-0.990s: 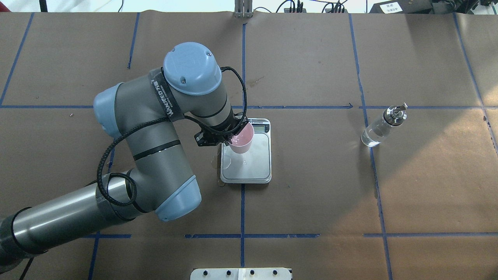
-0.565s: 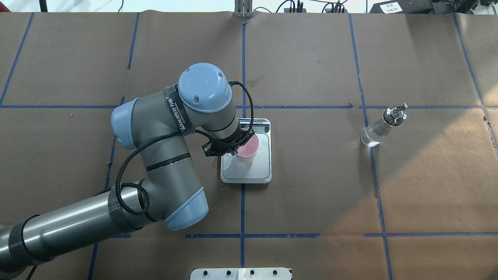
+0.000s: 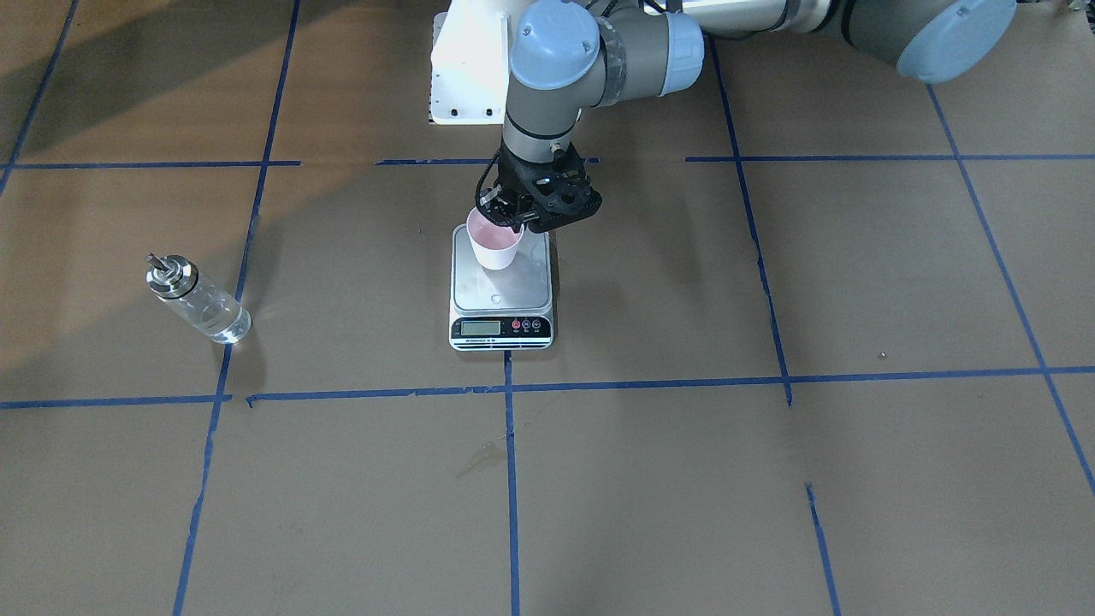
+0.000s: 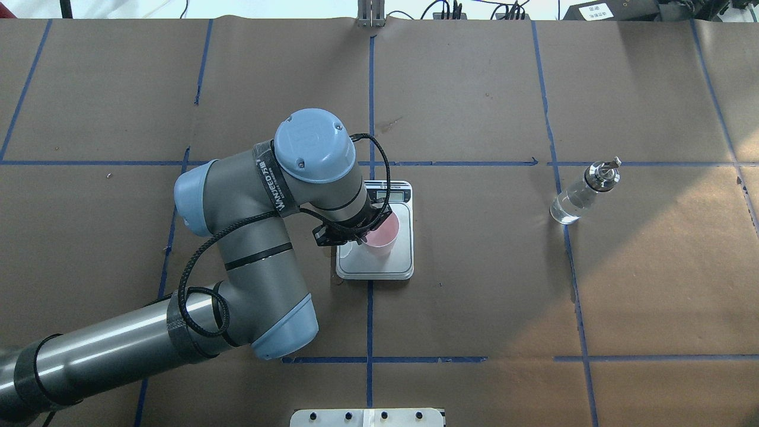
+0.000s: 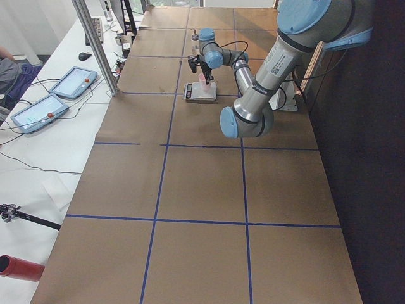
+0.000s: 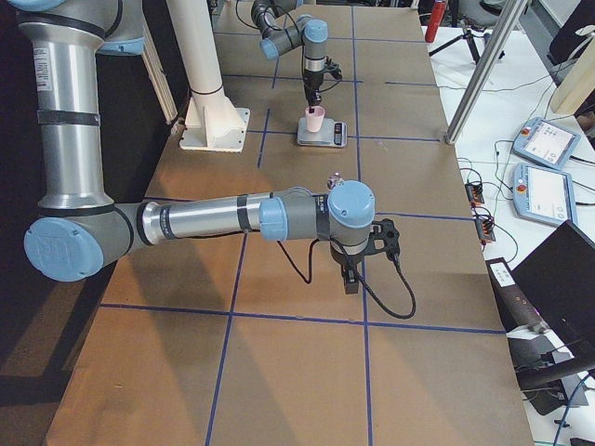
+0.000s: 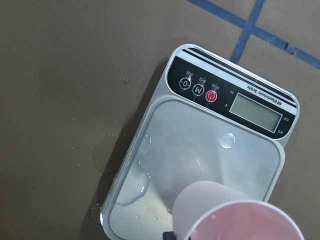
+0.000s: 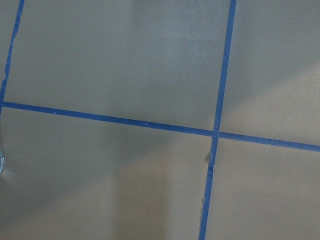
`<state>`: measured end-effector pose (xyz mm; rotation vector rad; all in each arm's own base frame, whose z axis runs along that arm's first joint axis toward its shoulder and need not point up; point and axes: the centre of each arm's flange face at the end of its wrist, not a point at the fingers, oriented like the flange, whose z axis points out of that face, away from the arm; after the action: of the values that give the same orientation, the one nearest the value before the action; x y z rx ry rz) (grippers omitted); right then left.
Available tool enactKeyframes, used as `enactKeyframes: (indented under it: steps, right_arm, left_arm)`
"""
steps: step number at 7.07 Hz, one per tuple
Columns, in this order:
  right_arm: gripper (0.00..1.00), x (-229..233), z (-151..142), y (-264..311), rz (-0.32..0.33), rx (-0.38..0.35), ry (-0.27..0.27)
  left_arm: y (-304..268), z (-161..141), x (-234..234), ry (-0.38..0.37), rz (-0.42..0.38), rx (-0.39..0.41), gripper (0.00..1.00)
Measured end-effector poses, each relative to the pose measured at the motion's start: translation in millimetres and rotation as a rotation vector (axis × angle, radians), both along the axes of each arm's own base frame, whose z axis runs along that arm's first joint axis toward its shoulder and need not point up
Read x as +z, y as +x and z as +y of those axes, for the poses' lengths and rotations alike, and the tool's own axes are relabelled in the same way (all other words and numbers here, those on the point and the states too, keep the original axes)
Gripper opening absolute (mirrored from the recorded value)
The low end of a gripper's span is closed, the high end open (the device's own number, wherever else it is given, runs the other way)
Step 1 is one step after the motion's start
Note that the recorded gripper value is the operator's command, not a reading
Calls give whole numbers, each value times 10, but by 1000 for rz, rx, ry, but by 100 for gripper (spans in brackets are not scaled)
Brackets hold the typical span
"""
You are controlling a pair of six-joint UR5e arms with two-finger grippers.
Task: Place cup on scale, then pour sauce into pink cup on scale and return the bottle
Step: 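Lower the pink cup onto the scale and open the left gripper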
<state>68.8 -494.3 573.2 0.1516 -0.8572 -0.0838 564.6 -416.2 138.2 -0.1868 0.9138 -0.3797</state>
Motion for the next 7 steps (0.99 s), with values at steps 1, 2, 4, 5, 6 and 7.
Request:
enactKeyframes:
  steps: [1,2,4,5,6,7]
  right_arm:
    - [100,1,0,0,0,0,-1]
    - [100,-1,-2,1,1,1,-1]
    - [100,13,-6,2,3,1,-4]
    - [100,13,-7,2,3,1,-4]
    - [100,18,-7,2,3,1,-5]
    - [100,28,-8,2,3,1,-7]
  left_arm:
    - [9,-6,18,2,-2,1,0]
    - [14,-18,29,5,0,1,0]
    - [34,-58,46,16,16,-2,0]
    - [25,-92,56,18,19,-7,0]
    - [15,-122,67,19,20,-11,0]
    - [15,-140,79,20,20,-13,25]
